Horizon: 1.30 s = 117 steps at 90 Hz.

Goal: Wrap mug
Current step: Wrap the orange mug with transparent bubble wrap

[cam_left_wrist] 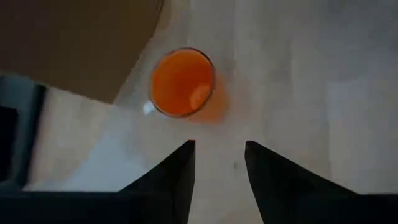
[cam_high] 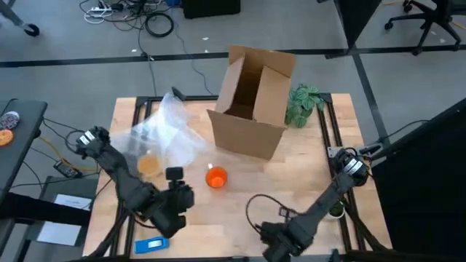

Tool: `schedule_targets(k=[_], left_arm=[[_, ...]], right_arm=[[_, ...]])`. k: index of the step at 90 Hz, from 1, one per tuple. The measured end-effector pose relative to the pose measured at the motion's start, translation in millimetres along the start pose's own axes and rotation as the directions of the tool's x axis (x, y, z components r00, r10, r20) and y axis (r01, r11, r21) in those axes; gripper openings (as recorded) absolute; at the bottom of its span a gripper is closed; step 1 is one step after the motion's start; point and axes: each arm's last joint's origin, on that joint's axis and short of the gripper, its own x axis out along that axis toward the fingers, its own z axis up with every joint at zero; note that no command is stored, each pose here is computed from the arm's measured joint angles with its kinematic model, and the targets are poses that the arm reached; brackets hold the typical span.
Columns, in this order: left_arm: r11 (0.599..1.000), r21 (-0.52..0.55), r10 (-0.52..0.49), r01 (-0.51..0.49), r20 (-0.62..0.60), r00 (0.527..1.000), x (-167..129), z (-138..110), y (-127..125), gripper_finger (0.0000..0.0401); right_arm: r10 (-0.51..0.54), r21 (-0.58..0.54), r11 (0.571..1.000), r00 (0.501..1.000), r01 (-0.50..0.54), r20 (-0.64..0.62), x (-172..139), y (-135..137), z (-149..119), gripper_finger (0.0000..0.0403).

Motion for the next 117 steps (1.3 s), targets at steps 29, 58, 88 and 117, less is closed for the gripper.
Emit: schedule_targets(k=[29, 58, 88, 117], left_arm=[[0.996, -0.041, -0.078, 0.084, 0.131, 0.988, 40, -32, -30, 0.0125], [0.986, -0.007, -0.144, 0.169, 0.486, 0.862, 51, -34, -57, 0.0125], [0.985, -0.006, -0.132, 0.174, 0.626, 0.769, 63, -44, -58, 0.0125], [0.986, -0.012, -0.122, 0.166, 0.625, 0.771, 68, -47, -56, 0.0125]], right_arm=[[0.119, 0.16, 0.983, 0.971, -0.087, -0.205, 58, -3, -30, 0.0109], [0.097, 0.161, 0.985, 0.976, -0.065, -0.195, 73, -30, -4, 0.007], [0.143, 0.034, 0.989, 0.987, -0.146, 0.066, 38, -19, 46, 0.0002], [0.028, -0.003, 1.0, 0.982, -0.028, 0.186, -25, -16, 61, 0.0]])
